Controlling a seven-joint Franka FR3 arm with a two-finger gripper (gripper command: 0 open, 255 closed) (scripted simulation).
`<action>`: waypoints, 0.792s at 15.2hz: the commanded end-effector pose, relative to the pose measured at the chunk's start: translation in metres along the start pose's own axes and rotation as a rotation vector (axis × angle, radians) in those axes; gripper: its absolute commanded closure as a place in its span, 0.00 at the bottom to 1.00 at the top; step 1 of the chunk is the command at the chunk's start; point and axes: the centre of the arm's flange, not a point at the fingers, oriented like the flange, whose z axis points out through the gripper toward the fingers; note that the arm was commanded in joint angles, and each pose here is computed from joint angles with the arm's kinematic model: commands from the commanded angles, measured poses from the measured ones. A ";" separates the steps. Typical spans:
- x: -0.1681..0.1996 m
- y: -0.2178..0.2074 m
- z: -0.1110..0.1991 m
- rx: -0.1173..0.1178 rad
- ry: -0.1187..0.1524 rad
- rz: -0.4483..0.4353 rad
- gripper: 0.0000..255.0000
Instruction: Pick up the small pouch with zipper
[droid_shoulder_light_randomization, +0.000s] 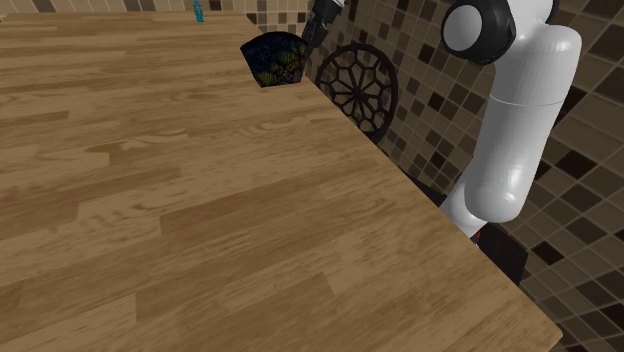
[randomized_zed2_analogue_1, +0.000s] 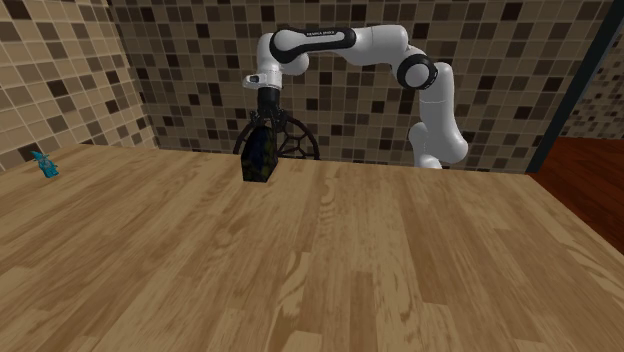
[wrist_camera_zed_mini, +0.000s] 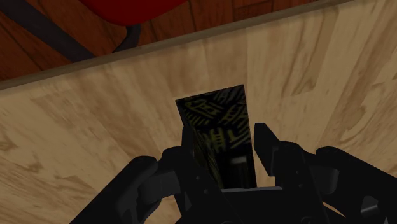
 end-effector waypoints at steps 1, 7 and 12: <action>0.000 0.000 0.001 0.002 0.000 0.000 1.00; 0.013 -0.003 -0.022 0.002 0.000 0.000 1.00; 0.025 -0.007 -0.045 0.002 0.000 0.000 1.00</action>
